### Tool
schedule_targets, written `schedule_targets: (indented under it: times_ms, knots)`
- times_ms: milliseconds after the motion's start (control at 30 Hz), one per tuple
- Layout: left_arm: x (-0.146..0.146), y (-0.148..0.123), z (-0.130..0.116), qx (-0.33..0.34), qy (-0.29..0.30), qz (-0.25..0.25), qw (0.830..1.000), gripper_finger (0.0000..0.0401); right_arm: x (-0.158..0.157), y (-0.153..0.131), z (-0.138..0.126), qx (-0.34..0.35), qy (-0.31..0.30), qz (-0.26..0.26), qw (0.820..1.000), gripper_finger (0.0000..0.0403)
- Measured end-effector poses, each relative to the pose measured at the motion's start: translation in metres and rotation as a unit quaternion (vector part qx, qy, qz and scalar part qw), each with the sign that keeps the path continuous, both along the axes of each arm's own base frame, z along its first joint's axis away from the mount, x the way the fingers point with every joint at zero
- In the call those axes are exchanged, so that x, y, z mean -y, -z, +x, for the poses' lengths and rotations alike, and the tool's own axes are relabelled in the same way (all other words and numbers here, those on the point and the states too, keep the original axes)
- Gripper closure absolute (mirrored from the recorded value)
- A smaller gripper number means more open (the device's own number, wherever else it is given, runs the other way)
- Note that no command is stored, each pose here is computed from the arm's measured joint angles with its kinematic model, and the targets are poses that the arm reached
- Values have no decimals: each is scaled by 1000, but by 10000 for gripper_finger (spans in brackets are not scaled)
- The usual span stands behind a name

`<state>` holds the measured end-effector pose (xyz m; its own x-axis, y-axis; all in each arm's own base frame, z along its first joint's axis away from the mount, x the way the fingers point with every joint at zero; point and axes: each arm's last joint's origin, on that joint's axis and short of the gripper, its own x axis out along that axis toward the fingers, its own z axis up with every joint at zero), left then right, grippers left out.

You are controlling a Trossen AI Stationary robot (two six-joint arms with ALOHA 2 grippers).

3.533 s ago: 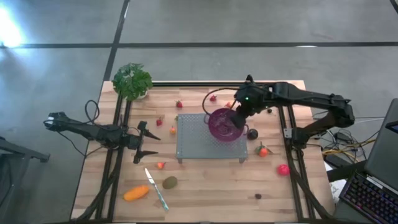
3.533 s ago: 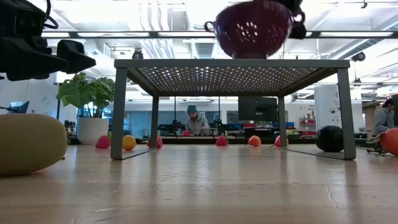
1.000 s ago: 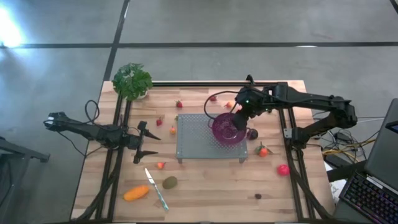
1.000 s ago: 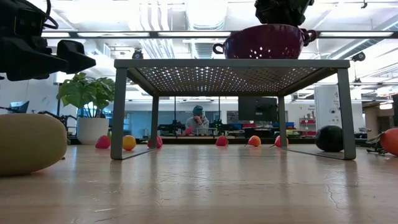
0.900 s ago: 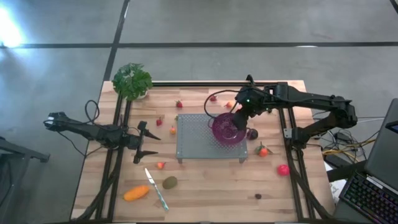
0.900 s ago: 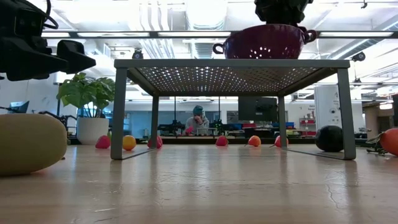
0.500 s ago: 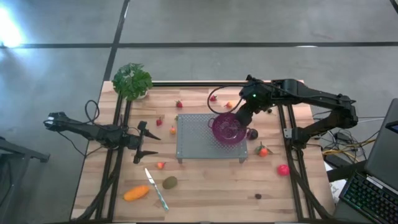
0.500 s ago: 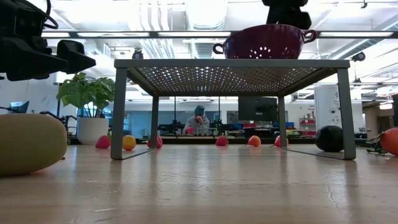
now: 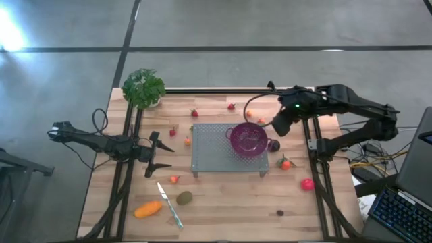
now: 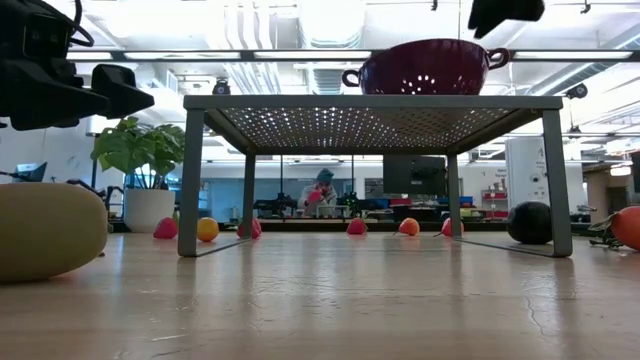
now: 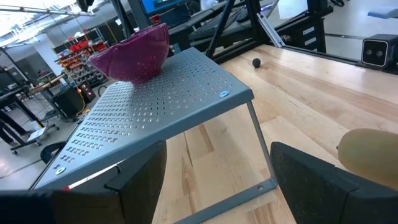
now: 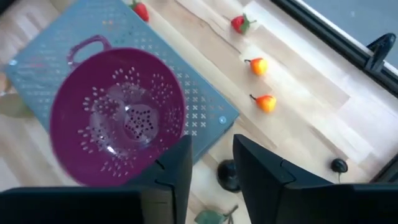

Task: Pick & Place Fruit
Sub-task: Put the black cherry in the purple strainer bowl on the shelf

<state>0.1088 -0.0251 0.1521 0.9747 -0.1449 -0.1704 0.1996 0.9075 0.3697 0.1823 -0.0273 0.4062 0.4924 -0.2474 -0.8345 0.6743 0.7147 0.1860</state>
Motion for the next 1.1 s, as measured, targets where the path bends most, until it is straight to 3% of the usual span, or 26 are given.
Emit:
schedule_targets:
  times_ms: [300,633,967,1100]
  knots:
    - [0,0,0,0,0,0,1000,110,-3,-14,-28,40,-16,-22,999,340]
    - [0,0,0,0,0,0,1000,110,-2,-15,-32,43,-8,-44,998,370]
    - [0,0,0,-1,0,0,1000,110,-1,-15,-24,49,-8,-52,997,353]
    - [0,0,0,-1,0,0,1000,110,3,-17,-21,57,38,-104,992,341]
